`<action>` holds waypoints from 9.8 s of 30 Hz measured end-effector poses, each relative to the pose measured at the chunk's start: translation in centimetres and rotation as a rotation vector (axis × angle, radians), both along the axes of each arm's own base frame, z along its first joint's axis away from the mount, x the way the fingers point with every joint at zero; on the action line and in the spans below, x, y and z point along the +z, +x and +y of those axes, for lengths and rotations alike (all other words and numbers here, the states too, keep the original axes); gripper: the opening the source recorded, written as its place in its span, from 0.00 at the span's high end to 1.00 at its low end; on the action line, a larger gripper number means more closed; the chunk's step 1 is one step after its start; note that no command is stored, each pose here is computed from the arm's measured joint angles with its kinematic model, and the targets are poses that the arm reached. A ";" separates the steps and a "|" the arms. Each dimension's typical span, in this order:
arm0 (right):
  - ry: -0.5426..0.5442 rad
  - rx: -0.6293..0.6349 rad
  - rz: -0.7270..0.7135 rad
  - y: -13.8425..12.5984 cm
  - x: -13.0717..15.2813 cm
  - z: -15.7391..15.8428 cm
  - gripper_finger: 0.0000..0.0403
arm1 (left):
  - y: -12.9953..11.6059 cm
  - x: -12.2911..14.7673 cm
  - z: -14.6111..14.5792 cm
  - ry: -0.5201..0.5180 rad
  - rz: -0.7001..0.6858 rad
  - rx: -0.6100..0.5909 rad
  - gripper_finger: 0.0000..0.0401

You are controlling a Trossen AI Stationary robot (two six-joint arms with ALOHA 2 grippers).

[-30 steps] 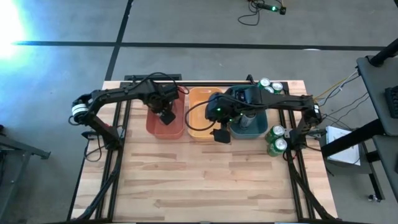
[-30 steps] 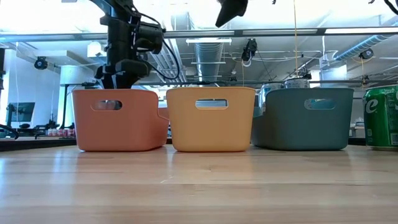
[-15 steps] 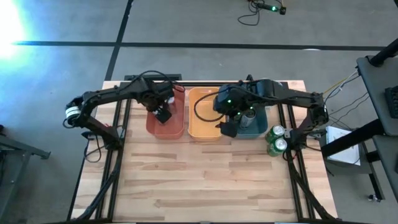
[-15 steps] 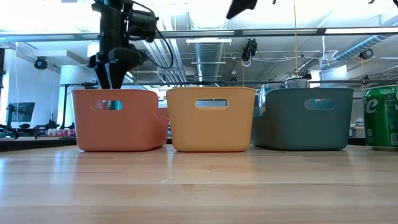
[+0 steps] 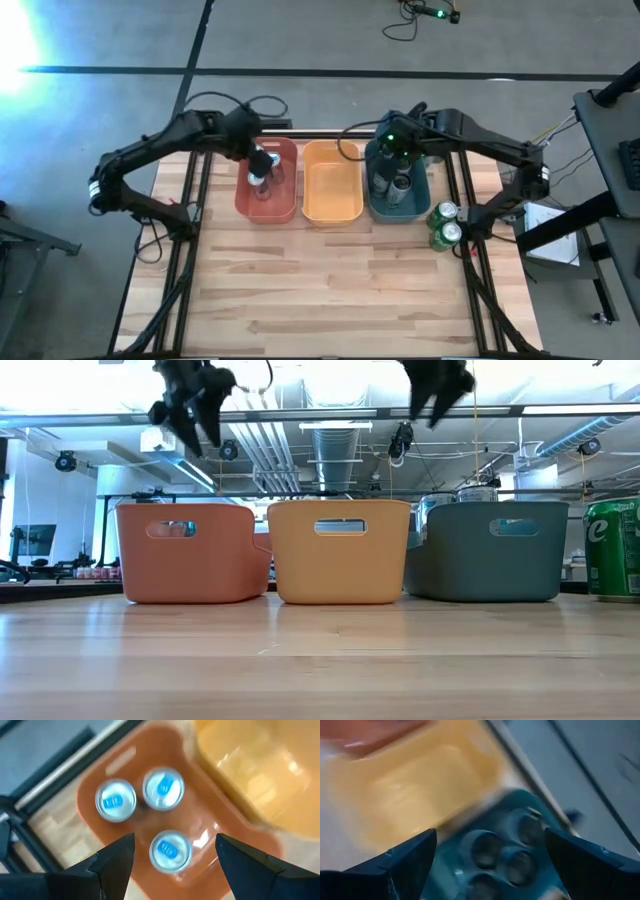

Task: Sort soda cans
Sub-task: Put the blue soda can into the orange bin

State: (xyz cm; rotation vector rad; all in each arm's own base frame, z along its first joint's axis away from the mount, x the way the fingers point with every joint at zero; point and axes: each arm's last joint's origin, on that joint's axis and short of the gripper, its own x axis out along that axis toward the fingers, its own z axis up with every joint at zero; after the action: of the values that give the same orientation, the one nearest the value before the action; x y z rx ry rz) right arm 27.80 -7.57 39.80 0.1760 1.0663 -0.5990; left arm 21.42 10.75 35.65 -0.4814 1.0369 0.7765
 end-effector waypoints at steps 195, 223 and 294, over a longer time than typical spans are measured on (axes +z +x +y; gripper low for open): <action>0.467 0.119 -0.424 3.3 5.4 0.3 0.40 | 16.4 1.4 -1.9 0.124 -0.879 -0.816 0.39; 0.004 0.428 -0.744 5.2 9.4 2.7 0.09 | 5.7 11.7 -4.9 0.455 -1.231 -0.497 0.49; 0.083 0.601 -0.209 8.6 1.4 3.3 0.41 | 7.0 7.8 -5.6 0.058 -0.728 -0.505 0.33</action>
State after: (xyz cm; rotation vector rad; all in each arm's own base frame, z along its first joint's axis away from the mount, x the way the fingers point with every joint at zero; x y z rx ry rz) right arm 36.42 -4.32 41.20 -0.0149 0.8812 0.0061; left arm 28.45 5.18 43.49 -0.3820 0.4152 0.1429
